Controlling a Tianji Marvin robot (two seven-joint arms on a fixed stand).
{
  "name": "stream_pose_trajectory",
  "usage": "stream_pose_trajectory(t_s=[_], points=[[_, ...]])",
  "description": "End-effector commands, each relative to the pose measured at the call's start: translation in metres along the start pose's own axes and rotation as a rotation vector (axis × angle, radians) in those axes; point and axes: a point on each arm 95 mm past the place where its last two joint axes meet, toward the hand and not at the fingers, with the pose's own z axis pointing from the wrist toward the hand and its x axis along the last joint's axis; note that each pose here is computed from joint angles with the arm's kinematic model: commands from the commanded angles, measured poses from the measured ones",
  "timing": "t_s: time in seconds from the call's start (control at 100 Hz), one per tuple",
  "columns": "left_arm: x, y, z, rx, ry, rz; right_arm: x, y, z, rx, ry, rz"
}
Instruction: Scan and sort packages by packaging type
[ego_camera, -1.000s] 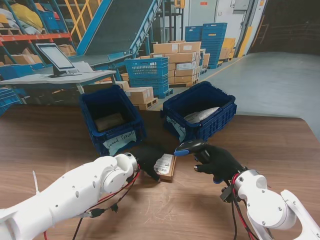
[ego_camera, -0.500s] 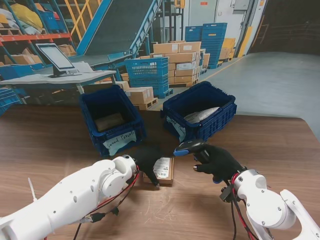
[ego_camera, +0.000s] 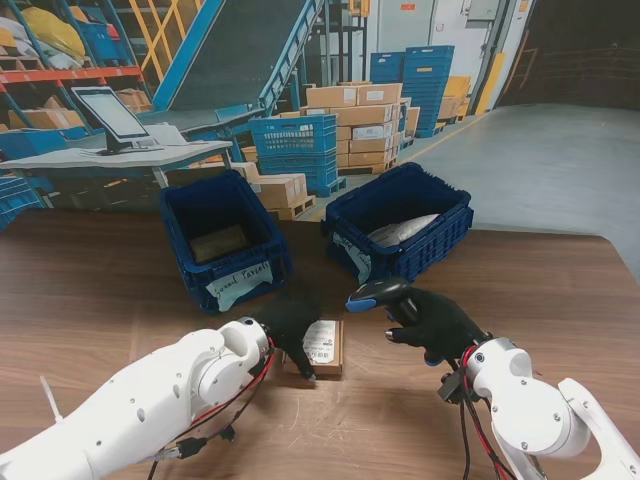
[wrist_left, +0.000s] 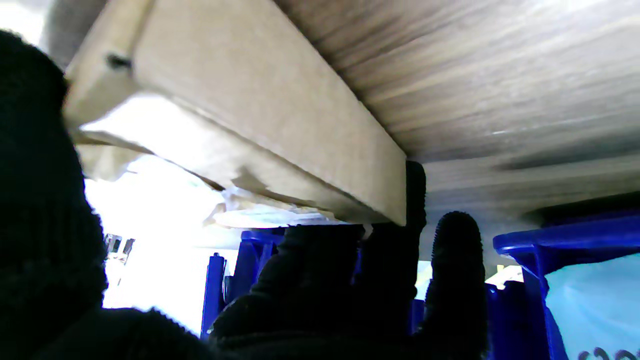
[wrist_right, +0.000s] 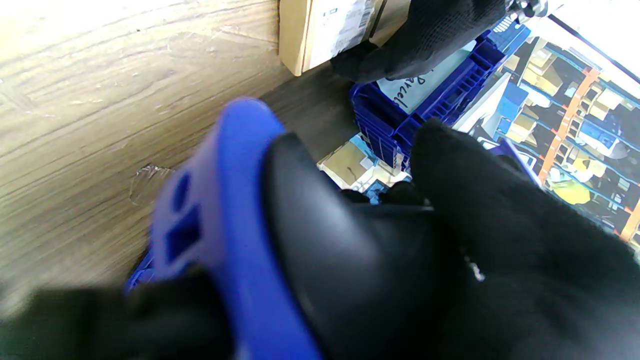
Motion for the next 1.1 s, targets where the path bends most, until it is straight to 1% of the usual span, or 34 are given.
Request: stream_pose_trajectory(t_s=[0.0,0.11,0.32,0.53,0.66,0.73,0.84,0.9,1.09], points=[[0.006,-0.001,-0.003,0.006,0.003,-0.012,0.005,-0.002,-0.001,0.007,0.01,0.002],[0.009,-0.012,-0.007,0.043,-0.007,-0.035,0.005,-0.002,-0.001,0.006,0.01,0.002],[0.015,-0.035,-0.019,0.098,-0.019,-0.053,0.007,-0.002,-0.002,-0.003,0.007,0.001],[0.015,-0.065,-0.035,0.145,-0.048,-0.043,0.009,0.0,-0.004,-0.017,0.0,0.001],[0.015,-0.087,-0.044,0.183,-0.073,-0.061,0.01,-0.001,-0.005,-0.021,-0.001,0.003],[0.014,-0.097,-0.049,0.204,-0.09,-0.061,0.01,-0.002,-0.006,-0.023,0.001,0.004],[0.01,-0.115,-0.055,0.245,-0.124,-0.036,0.01,-0.002,-0.006,-0.03,0.001,0.008],[0.007,-0.125,-0.06,0.247,-0.148,-0.033,0.011,-0.002,-0.006,-0.032,0.002,0.009],[-0.006,-0.155,-0.071,0.308,-0.228,-0.083,0.012,-0.002,-0.005,-0.033,0.005,0.011]])
